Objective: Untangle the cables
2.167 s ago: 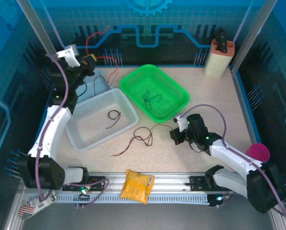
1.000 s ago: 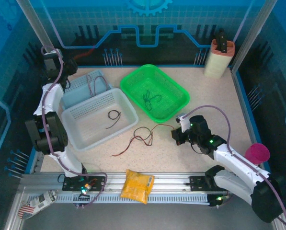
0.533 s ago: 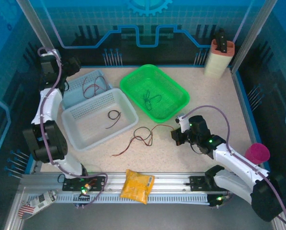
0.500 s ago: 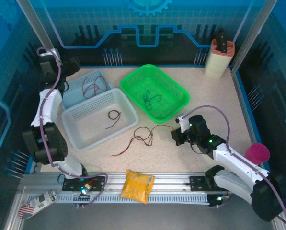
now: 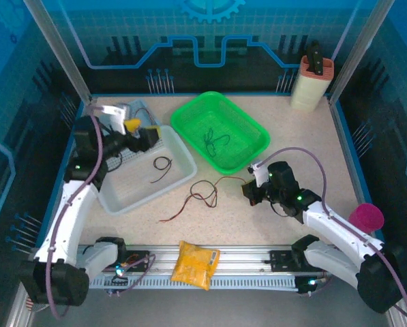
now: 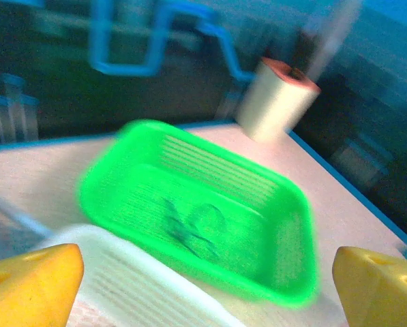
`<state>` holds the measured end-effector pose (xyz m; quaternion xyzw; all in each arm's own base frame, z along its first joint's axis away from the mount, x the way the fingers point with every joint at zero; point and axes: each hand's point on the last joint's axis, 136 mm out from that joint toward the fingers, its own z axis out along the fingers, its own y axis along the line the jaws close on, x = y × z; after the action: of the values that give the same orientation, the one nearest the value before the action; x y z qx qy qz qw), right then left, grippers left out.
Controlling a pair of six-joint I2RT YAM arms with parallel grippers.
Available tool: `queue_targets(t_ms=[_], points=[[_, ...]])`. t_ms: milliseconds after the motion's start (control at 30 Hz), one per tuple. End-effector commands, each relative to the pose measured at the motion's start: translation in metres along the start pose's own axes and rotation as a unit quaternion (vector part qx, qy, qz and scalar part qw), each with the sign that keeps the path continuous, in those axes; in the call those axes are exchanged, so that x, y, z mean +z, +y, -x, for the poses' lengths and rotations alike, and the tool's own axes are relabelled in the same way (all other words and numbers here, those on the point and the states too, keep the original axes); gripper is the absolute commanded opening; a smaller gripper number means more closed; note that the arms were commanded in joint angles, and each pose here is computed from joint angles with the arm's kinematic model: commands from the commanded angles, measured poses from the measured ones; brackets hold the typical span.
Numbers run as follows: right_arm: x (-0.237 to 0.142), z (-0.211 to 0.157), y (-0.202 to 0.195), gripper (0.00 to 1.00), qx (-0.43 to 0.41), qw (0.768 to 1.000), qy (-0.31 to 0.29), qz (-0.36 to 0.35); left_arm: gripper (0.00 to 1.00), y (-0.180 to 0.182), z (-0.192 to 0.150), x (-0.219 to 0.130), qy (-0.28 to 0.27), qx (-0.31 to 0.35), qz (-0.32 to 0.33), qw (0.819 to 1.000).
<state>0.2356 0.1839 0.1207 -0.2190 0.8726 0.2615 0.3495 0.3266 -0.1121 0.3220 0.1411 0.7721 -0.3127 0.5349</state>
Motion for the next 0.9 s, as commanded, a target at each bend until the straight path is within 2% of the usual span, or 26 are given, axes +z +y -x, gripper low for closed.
queue_targets(t_ms=[0,133,300,633,767,867], points=[[-0.003,0.007,0.009,0.0,-0.016,1.0,0.001,0.015,0.92,-0.049,-0.055,0.003,0.079,0.028,-0.127,0.988],[-0.007,0.01,0.011,0.0,-0.016,1.0,-0.005,0.017,0.91,-0.079,-0.095,0.015,0.133,0.046,-0.184,0.973],[-0.012,0.013,0.013,0.0,-0.018,1.0,-0.012,0.019,0.91,-0.09,-0.137,0.039,0.187,0.077,-0.19,0.961],[-0.014,0.014,0.02,0.0,-0.018,0.999,-0.012,0.037,0.81,-0.127,-0.181,0.091,0.238,0.124,-0.238,0.933],[-0.017,0.016,0.024,0.0,-0.021,0.999,-0.016,0.044,0.78,-0.13,-0.195,0.106,0.256,0.138,-0.244,0.925],[-0.019,0.017,0.027,0.0,-0.023,0.998,-0.017,0.051,0.78,-0.126,-0.203,0.118,0.261,0.149,-0.23,0.926]])
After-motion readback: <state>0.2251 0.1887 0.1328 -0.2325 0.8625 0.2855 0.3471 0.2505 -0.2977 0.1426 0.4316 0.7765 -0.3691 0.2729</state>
